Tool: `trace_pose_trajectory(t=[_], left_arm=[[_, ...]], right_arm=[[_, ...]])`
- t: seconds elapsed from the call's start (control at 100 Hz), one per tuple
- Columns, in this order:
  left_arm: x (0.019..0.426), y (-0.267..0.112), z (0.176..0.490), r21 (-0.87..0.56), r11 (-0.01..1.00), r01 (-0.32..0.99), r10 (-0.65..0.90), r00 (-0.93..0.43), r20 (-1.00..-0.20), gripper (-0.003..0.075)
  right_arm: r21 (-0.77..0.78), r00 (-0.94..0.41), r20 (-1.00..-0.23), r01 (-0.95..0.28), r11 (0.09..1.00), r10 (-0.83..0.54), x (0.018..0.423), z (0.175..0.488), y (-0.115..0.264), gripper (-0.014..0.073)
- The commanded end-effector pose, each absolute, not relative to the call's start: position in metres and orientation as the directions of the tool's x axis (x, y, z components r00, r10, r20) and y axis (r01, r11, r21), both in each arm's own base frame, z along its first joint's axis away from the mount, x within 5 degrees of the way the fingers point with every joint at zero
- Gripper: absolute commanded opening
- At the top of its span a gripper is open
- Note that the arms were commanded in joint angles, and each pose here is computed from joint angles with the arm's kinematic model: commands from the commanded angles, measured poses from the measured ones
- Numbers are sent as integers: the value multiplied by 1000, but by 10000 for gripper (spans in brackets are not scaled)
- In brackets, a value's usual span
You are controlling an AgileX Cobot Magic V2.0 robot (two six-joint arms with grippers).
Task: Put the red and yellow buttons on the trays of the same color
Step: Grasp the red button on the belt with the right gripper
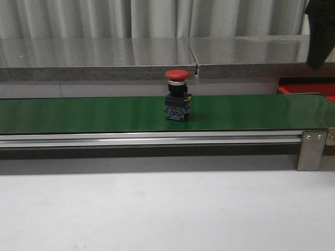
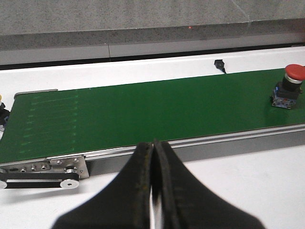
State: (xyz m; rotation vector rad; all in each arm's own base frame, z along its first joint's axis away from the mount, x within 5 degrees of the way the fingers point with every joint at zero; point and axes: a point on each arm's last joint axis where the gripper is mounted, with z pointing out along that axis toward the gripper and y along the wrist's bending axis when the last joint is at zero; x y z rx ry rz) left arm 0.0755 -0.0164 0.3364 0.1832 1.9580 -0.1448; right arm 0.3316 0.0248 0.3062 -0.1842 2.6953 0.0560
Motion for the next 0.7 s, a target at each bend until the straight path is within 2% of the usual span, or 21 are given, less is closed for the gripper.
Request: trace_pose_trajectory(t=[0.0, 0.16, 0.33, 0.69], left_arm=[[78, -17, 349, -25, 980, 198, 36, -299, -954, -19], [78, -17, 349, -25, 980, 198, 36, -299, -954, -19], [78, -17, 349, -25, 980, 198, 36, -301, -953, -19], [78, -17, 349, -25, 980, 198, 36, -301, -953, -19]], right_arm=[[5, -839, -518, -198, 980, -166, 325, 335, 44, 657], [-9, -808, -517, -324, 946, -282, 324, 347, 77, 657], [15, -805, -460, -428, 904, -374, 334, 347, 107, 657], [14, -762, -459, -519, 854, -456, 367, 333, 141, 656]])
